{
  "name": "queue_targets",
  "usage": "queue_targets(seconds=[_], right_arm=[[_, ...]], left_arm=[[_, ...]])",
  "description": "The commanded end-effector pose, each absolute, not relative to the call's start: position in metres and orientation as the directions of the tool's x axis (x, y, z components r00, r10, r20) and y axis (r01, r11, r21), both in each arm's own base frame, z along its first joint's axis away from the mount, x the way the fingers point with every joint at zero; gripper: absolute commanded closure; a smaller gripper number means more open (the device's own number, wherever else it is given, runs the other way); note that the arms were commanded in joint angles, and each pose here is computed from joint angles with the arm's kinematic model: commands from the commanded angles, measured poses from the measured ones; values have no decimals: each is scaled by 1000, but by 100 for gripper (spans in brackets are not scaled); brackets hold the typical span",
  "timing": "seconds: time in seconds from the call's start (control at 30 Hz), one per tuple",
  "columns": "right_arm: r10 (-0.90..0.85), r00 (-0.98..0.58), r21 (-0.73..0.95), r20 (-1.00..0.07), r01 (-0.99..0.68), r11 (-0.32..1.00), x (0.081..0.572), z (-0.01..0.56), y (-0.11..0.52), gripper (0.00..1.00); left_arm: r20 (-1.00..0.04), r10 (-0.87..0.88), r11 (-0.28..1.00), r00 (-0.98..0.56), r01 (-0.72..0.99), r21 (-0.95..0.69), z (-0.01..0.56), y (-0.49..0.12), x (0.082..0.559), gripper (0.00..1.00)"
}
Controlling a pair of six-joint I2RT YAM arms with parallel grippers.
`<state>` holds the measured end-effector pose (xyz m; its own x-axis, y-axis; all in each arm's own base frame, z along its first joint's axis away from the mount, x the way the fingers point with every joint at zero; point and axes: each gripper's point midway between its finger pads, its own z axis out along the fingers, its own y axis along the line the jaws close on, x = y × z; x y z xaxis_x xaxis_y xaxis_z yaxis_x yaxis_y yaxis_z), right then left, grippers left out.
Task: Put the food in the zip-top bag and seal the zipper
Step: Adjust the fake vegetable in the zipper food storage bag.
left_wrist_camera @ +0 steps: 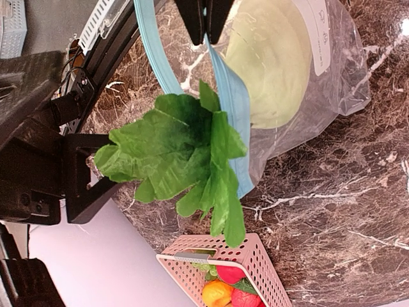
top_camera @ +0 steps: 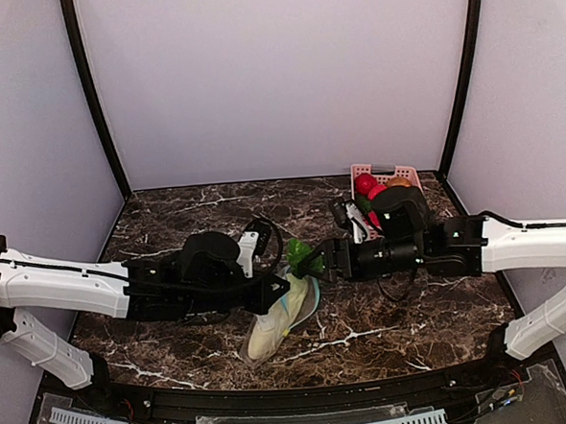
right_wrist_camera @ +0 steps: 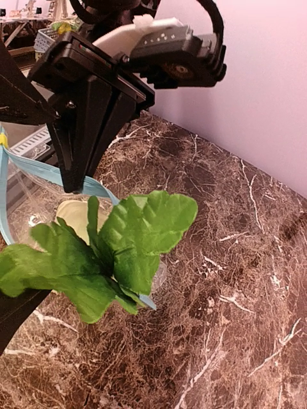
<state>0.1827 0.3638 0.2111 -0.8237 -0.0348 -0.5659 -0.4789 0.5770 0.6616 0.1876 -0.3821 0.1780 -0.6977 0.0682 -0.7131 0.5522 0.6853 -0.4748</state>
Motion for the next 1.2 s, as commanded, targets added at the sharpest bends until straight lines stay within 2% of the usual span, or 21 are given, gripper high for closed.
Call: queue_targets(seconds=[0.0, 0.07, 0.2, 0.33, 0.63, 0.87, 1.03, 1.17], right_arm=[[-61, -817, 625, -573, -484, 612, 174, 206, 347, 24], [-72, -817, 617, -573, -487, 618, 174, 203, 346, 29], [-100, -817, 612, -568, -500, 613, 172, 199, 354, 47], [-112, -820, 601, -562, -498, 625, 178, 189, 365, 61], [-173, -807, 574, -565, -535, 620, 195, 157, 408, 66], [-197, -814, 644, -546, -559, 523, 191, 141, 439, 66], [-215, -796, 711, -565, -602, 364, 174, 153, 454, 64], [-254, -786, 716, -564, -619, 324, 165, 149, 456, 63]], left_arm=[[-714, 46, 669, -699, 552, -498, 184, -381, 188, 99], [-715, 46, 667, -698, 554, -498, 185, -381, 188, 99], [-714, 52, 663, -698, 559, -498, 185, -382, 187, 99], [-711, 51, 662, -702, 557, -502, 183, -381, 188, 99], [-708, 65, 583, -703, 603, -545, 187, -396, 179, 99], [-720, 89, 507, -689, 654, -562, 193, -408, 170, 99], [-723, 86, 474, -686, 666, -576, 195, -412, 170, 99], [-727, 71, 457, -683, 671, -585, 198, -411, 172, 99]])
